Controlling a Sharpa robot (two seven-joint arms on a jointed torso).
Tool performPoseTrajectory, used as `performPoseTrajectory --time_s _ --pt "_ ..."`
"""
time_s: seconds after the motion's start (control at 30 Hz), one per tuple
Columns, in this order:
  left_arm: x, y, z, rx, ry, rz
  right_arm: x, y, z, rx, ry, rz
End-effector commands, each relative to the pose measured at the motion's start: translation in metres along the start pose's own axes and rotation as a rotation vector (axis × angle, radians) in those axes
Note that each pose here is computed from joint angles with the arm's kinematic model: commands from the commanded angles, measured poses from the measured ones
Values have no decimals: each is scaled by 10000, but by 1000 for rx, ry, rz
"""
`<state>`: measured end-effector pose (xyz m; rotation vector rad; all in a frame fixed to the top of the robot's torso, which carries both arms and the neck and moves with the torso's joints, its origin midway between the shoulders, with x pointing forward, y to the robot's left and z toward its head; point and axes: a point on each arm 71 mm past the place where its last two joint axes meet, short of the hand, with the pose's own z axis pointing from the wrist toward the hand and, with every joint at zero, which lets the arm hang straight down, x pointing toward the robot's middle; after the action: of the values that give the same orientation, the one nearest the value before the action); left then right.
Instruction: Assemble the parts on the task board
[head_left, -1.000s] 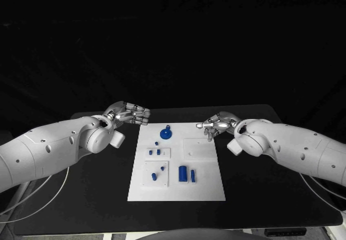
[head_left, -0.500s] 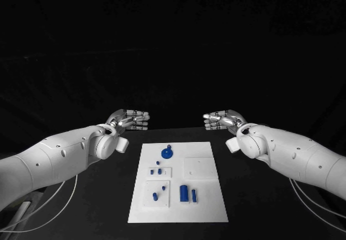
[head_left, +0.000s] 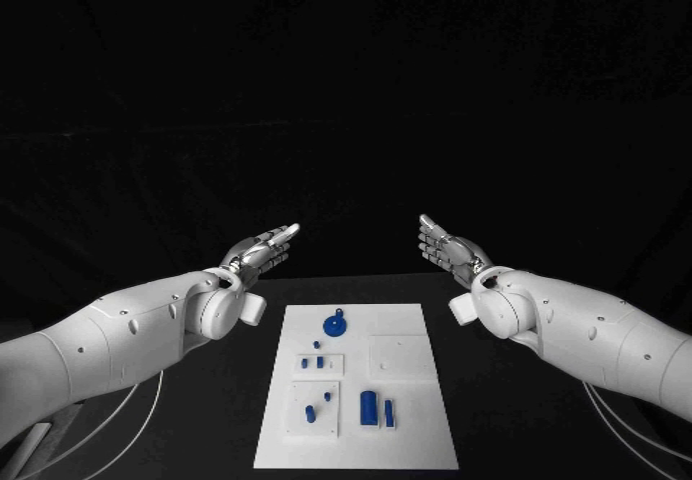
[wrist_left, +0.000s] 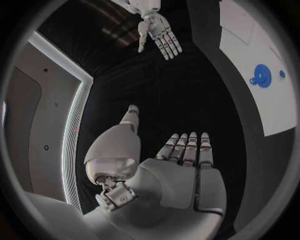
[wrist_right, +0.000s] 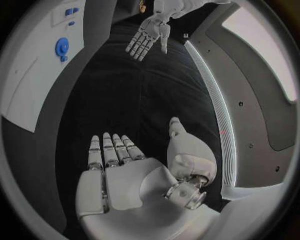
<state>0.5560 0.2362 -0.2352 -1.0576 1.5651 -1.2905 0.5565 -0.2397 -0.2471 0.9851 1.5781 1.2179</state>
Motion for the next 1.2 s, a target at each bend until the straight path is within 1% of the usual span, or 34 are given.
performPoseTrajectory --time_s 0.03,0.07,0.1,0.27,0.3,0.33,0.43,0.53,0.57,0.63,0.73,1.2 --pt "77 -4 -64 42 -74 -14 50 54 -57 -49 -74 39" --pt "111 1 -93 47 -85 -21 82 65 -83 -57 -83 49" --pt "170 9 -145 57 -103 -33 118 76 -113 -65 -94 60" --pt "376 11 -355 85 -170 -70 331 142 -327 -99 -160 122" --pt "415 7 -401 90 -184 -77 369 154 -371 -103 -172 133" --pt "469 -1 -466 97 -203 -85 425 171 -439 -107 -189 147" --pt "558 -21 -583 106 -235 -97 521 200 -565 -109 -220 170" --pt "631 -44 -688 113 -262 -106 602 226 -681 -107 -246 187" --pt "647 -49 -711 114 -268 -108 620 232 -708 -107 -251 190" --pt "670 -58 -747 116 -277 -110 649 241 -752 -105 -260 196" --pt "691 -67 -779 118 -284 -112 678 251 -797 -103 -269 200" --pt "692 -67 -781 118 -285 -112 682 253 -804 -102 -271 201"
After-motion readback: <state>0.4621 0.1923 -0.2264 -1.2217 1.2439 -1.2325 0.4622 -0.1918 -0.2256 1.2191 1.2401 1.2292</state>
